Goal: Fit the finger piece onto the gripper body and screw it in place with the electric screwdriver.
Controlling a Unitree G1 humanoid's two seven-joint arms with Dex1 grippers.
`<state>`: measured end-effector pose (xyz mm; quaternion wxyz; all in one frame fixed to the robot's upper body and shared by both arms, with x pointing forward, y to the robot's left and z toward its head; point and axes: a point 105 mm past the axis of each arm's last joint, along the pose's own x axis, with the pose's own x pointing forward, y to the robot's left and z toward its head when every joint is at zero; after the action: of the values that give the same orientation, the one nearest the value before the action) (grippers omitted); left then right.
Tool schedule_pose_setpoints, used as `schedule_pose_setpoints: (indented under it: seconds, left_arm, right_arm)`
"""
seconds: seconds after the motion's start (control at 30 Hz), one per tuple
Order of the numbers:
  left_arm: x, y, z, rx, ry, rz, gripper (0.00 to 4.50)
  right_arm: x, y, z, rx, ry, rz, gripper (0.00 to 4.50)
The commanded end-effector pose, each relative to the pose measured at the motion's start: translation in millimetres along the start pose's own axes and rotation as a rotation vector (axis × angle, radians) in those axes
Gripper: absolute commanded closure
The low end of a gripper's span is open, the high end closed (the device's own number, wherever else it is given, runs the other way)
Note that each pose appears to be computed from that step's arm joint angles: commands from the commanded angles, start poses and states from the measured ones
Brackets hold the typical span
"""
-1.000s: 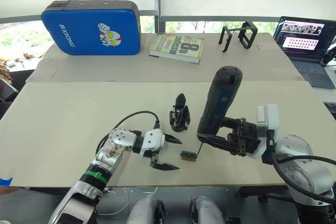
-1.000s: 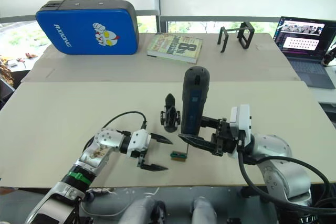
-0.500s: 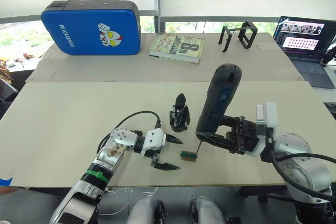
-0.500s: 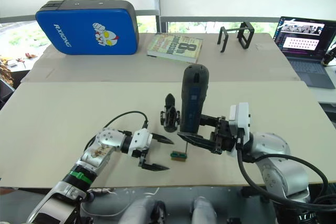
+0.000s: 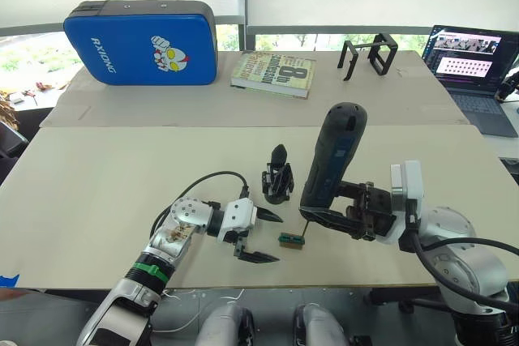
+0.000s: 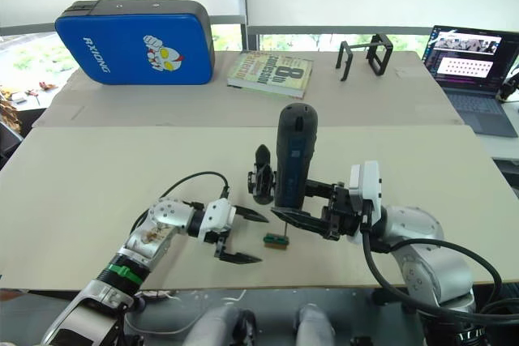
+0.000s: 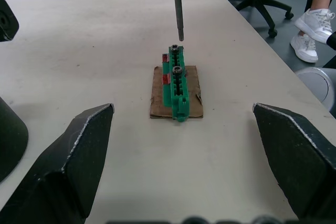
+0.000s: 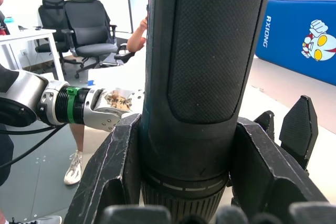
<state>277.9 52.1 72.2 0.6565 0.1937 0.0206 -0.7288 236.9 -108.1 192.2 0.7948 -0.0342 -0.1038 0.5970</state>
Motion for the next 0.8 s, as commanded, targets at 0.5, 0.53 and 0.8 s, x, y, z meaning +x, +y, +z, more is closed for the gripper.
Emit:
schedule_pose_setpoints:
  seconds: [0.5,0.53,0.8]
  left_arm:
    - [2.4,2.1,7.6,0.056,-0.004,-0.012,0.0]
    - [2.3,2.3,7.5,0.056,-0.004,-0.011,0.0]
    - [2.2,3.2,7.4,0.059,-0.004,-0.006,0.0]
  right_arm:
    - [0.5,-0.6,16.1,-0.086,-0.045,0.009,2.56]
    - [0.7,-0.8,16.0,-0.086,-0.045,0.009,2.56]
    - [2.7,-1.2,15.0,-0.085,-0.042,0.009,2.56]
